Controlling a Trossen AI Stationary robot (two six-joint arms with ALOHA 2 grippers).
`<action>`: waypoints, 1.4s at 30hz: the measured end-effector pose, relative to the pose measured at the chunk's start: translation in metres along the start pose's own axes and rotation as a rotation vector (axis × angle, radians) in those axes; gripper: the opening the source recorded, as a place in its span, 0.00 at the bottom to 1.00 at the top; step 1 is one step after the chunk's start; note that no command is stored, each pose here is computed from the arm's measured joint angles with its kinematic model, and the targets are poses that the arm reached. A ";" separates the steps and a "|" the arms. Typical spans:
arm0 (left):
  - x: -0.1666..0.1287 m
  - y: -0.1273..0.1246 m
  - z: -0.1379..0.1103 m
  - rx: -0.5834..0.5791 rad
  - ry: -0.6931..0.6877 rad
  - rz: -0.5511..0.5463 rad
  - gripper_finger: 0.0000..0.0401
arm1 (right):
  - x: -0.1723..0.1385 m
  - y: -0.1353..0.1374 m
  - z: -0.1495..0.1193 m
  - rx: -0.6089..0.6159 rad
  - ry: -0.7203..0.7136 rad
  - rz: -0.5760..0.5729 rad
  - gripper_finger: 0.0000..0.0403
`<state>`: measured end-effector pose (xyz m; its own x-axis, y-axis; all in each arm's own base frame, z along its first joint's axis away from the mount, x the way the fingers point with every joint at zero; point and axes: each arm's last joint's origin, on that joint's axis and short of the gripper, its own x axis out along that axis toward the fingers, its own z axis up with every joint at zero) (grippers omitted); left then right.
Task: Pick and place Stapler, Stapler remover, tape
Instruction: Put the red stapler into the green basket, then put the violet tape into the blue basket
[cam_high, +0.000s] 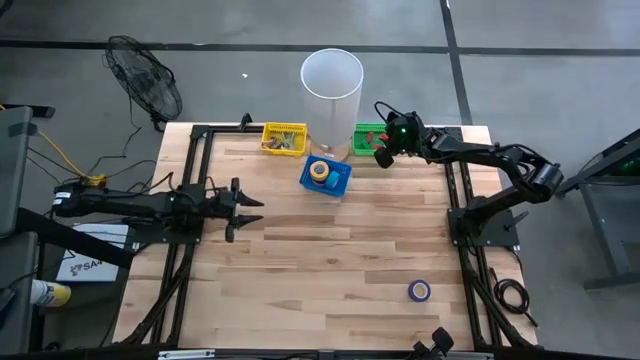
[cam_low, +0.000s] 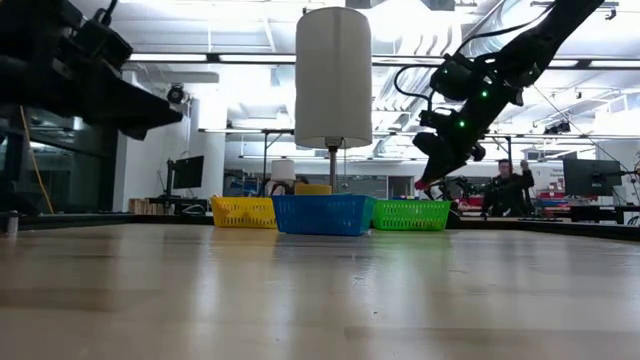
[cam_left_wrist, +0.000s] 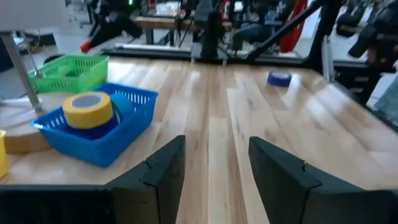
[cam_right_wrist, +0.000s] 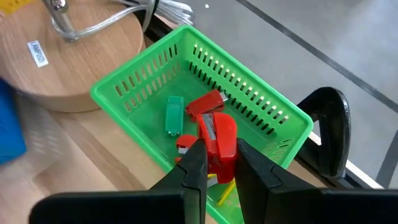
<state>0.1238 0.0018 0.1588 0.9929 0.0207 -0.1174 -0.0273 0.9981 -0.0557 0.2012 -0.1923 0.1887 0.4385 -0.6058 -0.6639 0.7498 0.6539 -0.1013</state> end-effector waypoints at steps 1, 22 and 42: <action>-0.001 0.000 0.001 0.000 -0.010 -0.003 0.44 | 0.000 0.000 0.000 -0.005 0.000 0.000 0.11; -0.028 -0.002 0.009 0.004 -0.154 -0.063 0.44 | 0.029 -0.002 -0.013 0.003 0.070 -0.025 0.23; -0.028 -0.002 0.006 0.002 -0.128 -0.059 0.44 | 0.008 -0.004 -0.003 0.014 0.024 0.011 0.25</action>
<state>0.0972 0.0000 0.1683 0.9994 -0.0307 0.0131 0.0314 0.9979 -0.0568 0.2002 -0.1981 0.1815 0.4349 -0.5877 -0.6823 0.7519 0.6539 -0.0840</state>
